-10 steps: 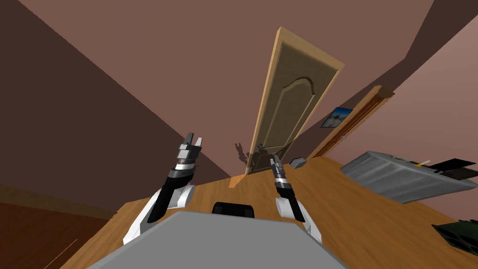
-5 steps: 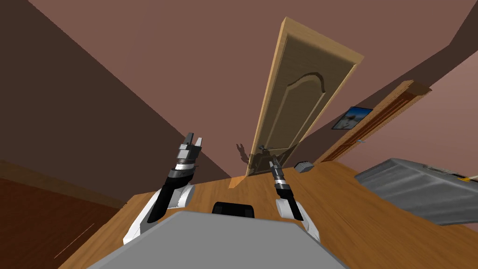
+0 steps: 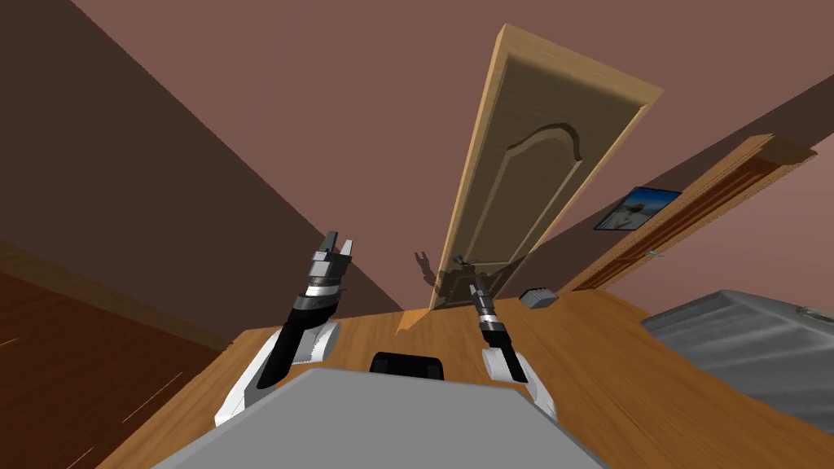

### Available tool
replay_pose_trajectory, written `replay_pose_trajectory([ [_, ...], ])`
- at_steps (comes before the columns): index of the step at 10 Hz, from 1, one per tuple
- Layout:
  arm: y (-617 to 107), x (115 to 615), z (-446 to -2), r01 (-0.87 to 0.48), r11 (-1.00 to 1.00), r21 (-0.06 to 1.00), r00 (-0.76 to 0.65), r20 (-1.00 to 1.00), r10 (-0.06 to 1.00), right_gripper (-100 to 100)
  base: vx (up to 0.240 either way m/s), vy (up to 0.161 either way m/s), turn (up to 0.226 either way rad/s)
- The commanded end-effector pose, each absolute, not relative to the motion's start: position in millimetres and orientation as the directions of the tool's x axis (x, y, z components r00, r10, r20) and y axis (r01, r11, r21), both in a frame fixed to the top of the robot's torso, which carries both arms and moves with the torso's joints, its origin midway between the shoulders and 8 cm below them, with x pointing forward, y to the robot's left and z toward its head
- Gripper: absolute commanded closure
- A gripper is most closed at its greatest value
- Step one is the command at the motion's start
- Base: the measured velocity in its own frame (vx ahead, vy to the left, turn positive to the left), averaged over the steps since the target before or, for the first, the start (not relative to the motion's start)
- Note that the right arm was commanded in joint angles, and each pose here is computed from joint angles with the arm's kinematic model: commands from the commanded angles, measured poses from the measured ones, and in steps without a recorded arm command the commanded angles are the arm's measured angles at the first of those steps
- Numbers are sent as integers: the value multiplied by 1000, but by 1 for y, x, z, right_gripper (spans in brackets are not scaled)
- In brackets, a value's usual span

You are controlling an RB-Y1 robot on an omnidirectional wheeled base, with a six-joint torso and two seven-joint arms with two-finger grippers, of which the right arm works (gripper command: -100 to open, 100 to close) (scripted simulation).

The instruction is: Pull the door open

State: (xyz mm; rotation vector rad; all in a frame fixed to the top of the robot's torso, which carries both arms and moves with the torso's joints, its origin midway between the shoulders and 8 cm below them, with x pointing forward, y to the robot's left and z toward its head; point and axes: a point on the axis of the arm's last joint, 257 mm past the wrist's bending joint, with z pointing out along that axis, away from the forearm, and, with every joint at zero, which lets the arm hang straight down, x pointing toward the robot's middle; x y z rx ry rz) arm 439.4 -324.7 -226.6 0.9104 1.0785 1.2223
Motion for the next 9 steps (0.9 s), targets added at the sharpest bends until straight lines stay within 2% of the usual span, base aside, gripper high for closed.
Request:
replay_pose_trajectory([
  [1, -331, 440, -240, -240, 133, 961, 11, -134, 991, -100, 18, -65, 115],
  [3, -336, 441, -253, -215, 129, 968, 10, -130, 991, -100, 25, -62, 90],
  [5, -345, 443, -267, -191, 121, 974, 6, -122, 992, -100, 47, -105, 194],
  [9, -359, 441, -293, -137, 117, 984, 11, -116, 993, -100, 22, -73, 79],
])
